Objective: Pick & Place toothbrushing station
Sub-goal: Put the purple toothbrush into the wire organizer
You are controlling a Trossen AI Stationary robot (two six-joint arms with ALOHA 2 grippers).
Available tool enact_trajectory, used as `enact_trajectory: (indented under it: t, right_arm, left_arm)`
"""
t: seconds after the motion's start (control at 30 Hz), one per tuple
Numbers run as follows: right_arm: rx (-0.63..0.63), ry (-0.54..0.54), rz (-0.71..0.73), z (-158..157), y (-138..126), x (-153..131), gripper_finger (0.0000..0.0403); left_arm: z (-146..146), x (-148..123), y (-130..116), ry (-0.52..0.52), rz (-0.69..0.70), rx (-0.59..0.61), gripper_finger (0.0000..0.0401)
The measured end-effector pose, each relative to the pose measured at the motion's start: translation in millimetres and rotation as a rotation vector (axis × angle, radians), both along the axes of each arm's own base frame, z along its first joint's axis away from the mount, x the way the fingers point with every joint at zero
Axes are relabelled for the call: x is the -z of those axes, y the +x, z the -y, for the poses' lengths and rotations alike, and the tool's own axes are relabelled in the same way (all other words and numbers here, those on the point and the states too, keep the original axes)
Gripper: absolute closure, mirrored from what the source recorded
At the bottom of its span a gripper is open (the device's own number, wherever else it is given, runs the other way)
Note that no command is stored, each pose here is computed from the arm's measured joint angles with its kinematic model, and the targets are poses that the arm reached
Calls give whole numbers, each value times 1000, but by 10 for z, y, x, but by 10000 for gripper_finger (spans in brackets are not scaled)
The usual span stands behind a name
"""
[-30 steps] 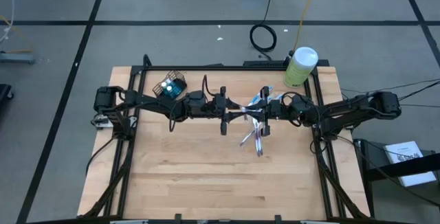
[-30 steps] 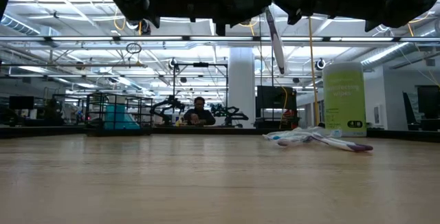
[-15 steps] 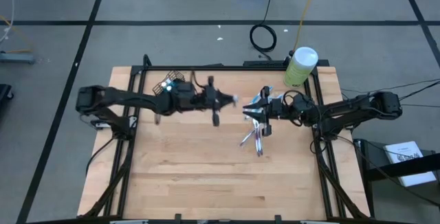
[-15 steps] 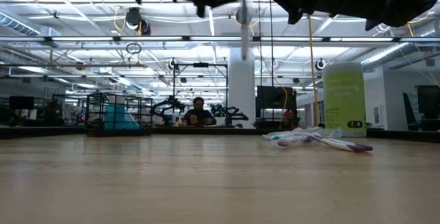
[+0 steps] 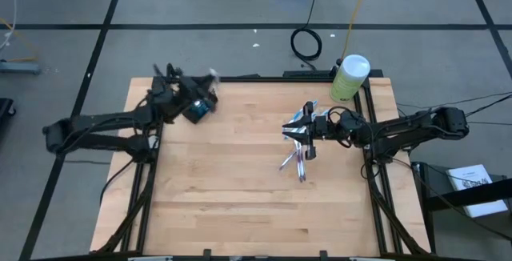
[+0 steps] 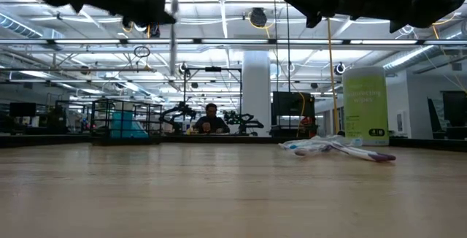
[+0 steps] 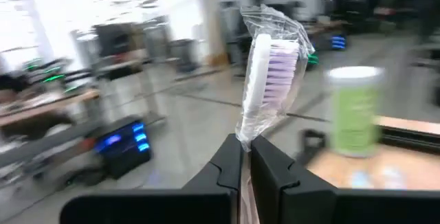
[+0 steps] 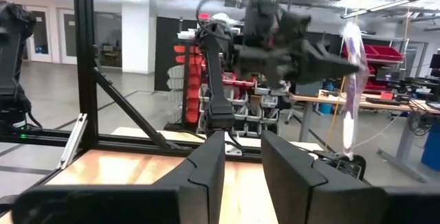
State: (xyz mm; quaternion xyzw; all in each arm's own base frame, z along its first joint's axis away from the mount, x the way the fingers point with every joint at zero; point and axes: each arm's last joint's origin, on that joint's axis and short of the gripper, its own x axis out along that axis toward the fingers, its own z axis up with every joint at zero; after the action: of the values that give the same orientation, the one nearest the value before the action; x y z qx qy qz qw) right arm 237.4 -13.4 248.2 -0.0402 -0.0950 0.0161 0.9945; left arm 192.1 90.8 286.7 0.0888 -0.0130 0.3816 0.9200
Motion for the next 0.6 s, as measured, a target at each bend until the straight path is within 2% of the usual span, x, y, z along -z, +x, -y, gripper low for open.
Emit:
enact_trajectory:
  t: [0.13, 0.23, 0.37, 0.6]
  right_arm:
    - [2, -2, 4, 3, -1, -4, 314]
    - [3, -2, 10, 3, -2, -9, 314]
    - [4, -4, 10, 3, -2, -9, 314]
    - [5, -9, 8, 3, -2, -8, 314]
  left_arm:
    - [-189, 184, -286, 9, 138, -128, 390]
    - [-302, 361, -417, -22, 166, -200, 390]
    - [-393, 524, -492, -91, 162, -255, 390]
    - [-440, 663, -503, -123, 116, -279, 390]
